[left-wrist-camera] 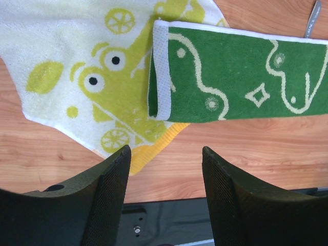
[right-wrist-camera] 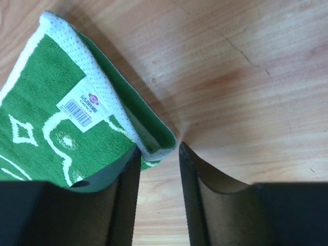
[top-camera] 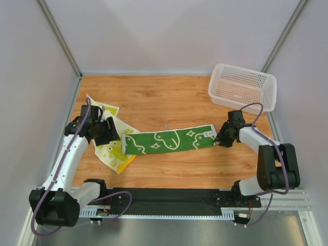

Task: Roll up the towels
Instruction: Fold the towel

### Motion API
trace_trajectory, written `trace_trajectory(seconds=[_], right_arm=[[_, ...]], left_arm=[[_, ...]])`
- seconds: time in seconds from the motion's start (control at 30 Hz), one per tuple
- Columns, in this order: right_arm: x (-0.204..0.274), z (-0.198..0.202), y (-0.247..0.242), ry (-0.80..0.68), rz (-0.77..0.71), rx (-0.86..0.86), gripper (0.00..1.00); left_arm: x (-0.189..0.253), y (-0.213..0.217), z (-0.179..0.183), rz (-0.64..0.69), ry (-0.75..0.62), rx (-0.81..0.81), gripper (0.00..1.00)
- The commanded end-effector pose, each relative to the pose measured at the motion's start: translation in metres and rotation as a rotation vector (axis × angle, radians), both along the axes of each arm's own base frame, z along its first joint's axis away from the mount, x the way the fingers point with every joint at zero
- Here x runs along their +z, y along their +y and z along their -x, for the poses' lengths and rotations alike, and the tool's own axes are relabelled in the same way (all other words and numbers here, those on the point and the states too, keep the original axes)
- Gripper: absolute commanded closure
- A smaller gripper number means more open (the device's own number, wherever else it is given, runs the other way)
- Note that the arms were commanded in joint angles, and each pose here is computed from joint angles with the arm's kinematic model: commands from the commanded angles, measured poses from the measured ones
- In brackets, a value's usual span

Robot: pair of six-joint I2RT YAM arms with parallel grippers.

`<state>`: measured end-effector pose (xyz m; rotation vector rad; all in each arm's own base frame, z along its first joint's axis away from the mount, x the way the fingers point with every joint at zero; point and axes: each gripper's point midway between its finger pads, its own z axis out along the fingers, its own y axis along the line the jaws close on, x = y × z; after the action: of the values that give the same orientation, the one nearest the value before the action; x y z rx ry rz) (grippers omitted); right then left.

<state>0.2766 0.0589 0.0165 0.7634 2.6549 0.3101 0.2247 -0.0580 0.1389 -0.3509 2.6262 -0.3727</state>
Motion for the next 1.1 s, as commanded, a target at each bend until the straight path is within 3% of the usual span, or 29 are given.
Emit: trace_trajectory(seconds=[0.0,0.17,0.37,0.83,1.07], right_arm=[[-0.016,0.0,-0.006,0.023,0.019,-0.016,0.64],[-0.017,-0.003,-0.007,0.016,0.023,-0.013,0.86],[-0.007,-0.002,-0.012,-0.003,0.06,-0.007,1.0],[0.074,-0.016,0.004,-0.151,0.238,0.125,1.0],[0.104,-0.021,0.084,-0.247,0.241,0.383,1.0]], left_arm=[[0.004,0.0,-0.004,-0.006,-0.026,-0.007,0.35],[0.004,0.0,-0.004,-0.006,-0.025,-0.006,0.35],[0.004,0.0,-0.004,-0.005,-0.025,-0.008,0.35],[0.007,-0.002,-0.003,0.005,-0.039,-0.015,0.35],[0.009,-0.003,-0.004,0.008,-0.047,-0.018,0.35]])
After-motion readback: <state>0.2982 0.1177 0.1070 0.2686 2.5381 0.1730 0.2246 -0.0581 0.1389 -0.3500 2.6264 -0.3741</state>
